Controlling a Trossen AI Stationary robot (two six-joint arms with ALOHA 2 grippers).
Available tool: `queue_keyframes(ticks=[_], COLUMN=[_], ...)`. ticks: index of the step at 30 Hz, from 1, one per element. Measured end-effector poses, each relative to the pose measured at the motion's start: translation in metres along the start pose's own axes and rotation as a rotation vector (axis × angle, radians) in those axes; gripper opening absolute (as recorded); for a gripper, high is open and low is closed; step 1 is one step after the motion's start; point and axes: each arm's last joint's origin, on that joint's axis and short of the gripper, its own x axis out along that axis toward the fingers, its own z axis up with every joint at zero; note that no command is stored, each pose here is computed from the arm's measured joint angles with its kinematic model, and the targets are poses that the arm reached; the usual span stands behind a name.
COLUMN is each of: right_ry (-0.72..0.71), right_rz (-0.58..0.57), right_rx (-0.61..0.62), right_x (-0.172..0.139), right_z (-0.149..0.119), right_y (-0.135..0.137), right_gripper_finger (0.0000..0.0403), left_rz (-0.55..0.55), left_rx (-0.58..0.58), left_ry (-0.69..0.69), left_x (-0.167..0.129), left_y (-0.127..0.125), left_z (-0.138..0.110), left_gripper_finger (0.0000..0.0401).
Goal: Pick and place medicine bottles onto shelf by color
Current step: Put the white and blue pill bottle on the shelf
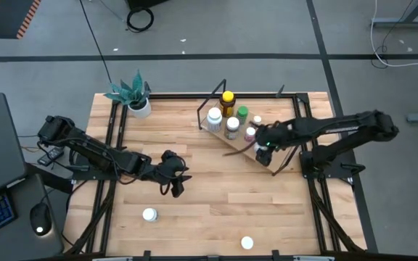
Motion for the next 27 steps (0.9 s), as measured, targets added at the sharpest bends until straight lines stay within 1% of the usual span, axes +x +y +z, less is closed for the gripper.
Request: queue_keyframes(ticks=[4,6,10,12,16,22,27], right_ry=[0.098,0.139,0.187,0.195,0.173,0.167,0.163], right_rz=[-0.056,-0.110,-0.226,-0.259,-0.257,-0.256,-0.242], right_rx=[-0.051,-0.079,-0.131,-0.145,-0.162,-0.137,-0.096], right_x=[0.018,0.025,0.026,0.024,0.019,0.019,0.022], right_z=[-0.003,-0.005,0.001,0.006,0.013,0.017,0.024], right_y=[0.011,0.013,0.017,0.018,0.020,0.013,0.004], right_gripper_finger=[0.0312,0.0312,0.0314,0.0317,0.0336,0.0393,0.0393], left_rz=[0.001,-0.001,-0.009,-0.012,-0.012,-0.013,-0.029], left_rx=[0.007,0.020,0.033,0.035,0.036,0.036,0.060], left_ry=[0.000,0.001,0.003,0.004,0.004,0.004,0.009], left_x=[0.000,0.000,-0.001,-0.002,-0.002,-0.002,-0.004], left_y=[0.000,0.000,-0.003,-0.003,-0.003,-0.004,-0.008], left_z=[0.000,0.000,-0.002,-0.002,-0.002,-0.002,-0.005], left_gripper_finger=[0.0173,0.0174,0.0174,0.0174,0.0174,0.0174,0.0174])
